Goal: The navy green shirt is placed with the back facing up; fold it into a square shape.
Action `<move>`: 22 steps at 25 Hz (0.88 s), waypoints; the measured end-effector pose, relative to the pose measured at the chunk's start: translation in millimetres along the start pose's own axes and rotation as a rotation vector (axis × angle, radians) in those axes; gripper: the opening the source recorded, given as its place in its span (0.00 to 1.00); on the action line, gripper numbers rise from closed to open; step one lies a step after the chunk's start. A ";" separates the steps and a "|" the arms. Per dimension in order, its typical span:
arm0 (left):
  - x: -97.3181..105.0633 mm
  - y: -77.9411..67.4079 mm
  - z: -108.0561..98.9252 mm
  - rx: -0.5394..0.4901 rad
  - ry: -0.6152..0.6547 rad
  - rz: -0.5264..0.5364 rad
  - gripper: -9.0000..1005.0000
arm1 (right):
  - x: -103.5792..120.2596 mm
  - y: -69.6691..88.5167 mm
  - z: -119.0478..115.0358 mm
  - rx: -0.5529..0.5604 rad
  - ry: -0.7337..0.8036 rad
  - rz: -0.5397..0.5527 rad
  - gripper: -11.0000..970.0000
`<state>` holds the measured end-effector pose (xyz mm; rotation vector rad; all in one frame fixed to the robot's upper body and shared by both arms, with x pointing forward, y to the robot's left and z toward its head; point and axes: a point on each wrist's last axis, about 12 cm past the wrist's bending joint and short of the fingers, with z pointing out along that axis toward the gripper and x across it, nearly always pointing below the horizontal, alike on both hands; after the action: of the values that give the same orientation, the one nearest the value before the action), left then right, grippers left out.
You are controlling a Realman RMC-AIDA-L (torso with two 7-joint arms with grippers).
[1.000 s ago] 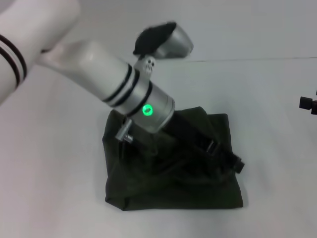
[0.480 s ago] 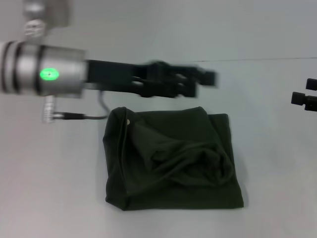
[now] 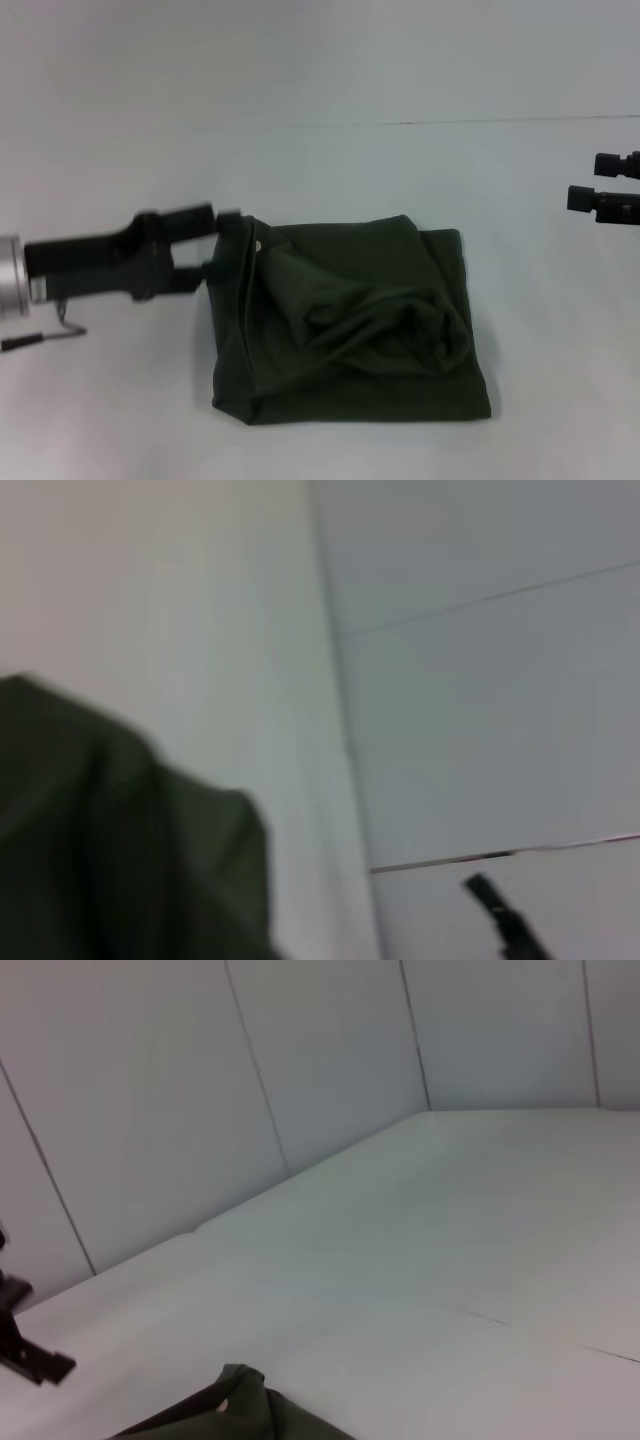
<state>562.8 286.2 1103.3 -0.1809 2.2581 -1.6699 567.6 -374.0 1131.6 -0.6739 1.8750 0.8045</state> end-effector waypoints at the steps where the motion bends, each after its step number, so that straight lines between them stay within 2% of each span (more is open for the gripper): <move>1: 2.8 4.9 -1.4 -0.026 0.005 -0.018 0.88 | -0.2 0.1 0.4 -0.002 0.001 0.000 0.97; 9: 13.2 19.5 5.6 -0.128 0.065 -0.054 0.88 | -1.1 0.5 3.4 -0.009 0.017 -0.007 0.97; 22: 22.9 19.8 28.6 -0.139 0.127 -0.054 0.87 | -1.0 1.5 7.6 -0.014 0.022 -0.010 0.97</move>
<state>552.6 259.7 1072.8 -0.1748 2.4861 -1.5926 571.0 -367.1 1130.3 -0.7028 1.8859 0.8073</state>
